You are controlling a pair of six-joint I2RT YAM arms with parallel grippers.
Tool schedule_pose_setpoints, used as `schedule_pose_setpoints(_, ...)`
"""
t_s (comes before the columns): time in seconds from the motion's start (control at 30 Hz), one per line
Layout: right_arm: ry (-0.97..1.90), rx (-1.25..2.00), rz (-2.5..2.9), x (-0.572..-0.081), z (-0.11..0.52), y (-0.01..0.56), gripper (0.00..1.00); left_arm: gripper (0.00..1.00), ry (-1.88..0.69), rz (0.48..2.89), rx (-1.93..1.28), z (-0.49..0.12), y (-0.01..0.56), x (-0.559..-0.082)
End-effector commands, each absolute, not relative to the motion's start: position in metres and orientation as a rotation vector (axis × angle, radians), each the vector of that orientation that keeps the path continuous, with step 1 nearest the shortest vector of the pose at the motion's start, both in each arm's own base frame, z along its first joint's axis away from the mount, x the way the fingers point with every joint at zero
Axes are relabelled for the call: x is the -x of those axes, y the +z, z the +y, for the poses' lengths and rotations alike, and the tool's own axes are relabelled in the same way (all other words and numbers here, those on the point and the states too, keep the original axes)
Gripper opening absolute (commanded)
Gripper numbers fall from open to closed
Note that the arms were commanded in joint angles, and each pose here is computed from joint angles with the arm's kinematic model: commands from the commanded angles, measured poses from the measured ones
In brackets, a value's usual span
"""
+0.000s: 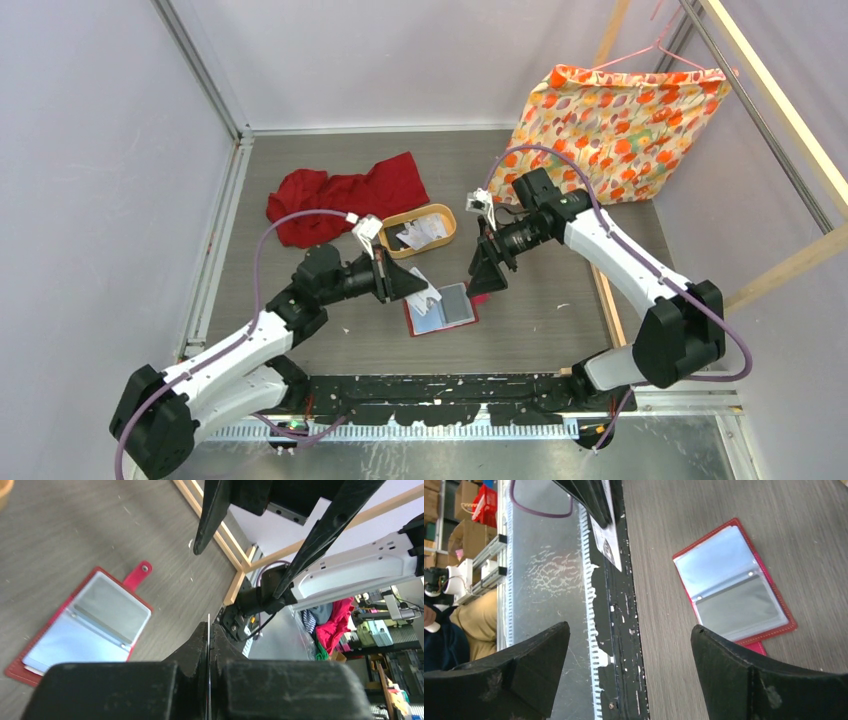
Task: Put the credit cards into the card holder
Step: Adjust the credit card.
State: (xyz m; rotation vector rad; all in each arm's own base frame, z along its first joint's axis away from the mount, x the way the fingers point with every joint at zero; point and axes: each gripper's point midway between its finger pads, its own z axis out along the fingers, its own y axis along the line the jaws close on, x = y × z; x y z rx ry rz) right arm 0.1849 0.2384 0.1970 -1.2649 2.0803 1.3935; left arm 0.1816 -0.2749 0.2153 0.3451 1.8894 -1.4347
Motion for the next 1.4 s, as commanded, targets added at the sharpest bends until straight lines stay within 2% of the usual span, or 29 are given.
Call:
schedule_pose_setpoints(0.0,1.521,1.213,1.872,-0.186,0.254,0.222,0.97,0.00,-1.428,1.845,-0.286,-0.286,0.222,-0.184)
schedule_pose_setpoints(0.3,1.586,1.140,1.913,-0.193,0.269,0.208,0.96,0.00,-1.517,1.810,-0.330,-0.321,0.234,-0.195)
schedule_pose_setpoints(0.63,1.602,1.238,1.933,-0.178,0.281,0.192,0.81,0.00,-1.538,1.762,-0.361,-0.332,0.251,-0.196)
schedule_pose_setpoints(0.73,1.653,1.249,1.899,-0.172,0.282,0.198,0.66,0.00,-1.536,1.760,-0.361,-0.330,0.250,-0.196)
schedule_pose_setpoints(0.97,1.674,1.289,1.879,-0.166,0.278,0.200,0.14,0.03,-1.551,1.714,-0.349,-0.326,0.256,-0.192)
schedule_pose_setpoints(1.0,1.679,1.292,1.874,-0.165,0.278,0.201,0.05,0.05,-1.554,1.707,-0.347,-0.325,0.258,-0.192)
schedule_pose_setpoints(1.03,1.687,1.298,1.865,-0.163,0.278,0.203,0.02,0.11,-1.554,1.697,-0.343,-0.324,0.261,-0.191)
schedule_pose_setpoints(1.07,1.696,1.306,1.851,-0.161,0.277,0.205,0.01,0.15,-1.555,1.689,-0.338,-0.323,0.263,-0.191)
schedule_pose_setpoints(1.2,1.718,1.315,1.807,-0.156,0.275,0.213,0.01,0.49,-1.569,1.636,-0.319,-0.316,0.277,-0.186)
schedule_pose_setpoints(1.37,1.767,1.250,1.746,-0.164,0.265,0.230,0.01,0.84,-1.537,1.586,-0.279,-0.296,0.280,-0.179)
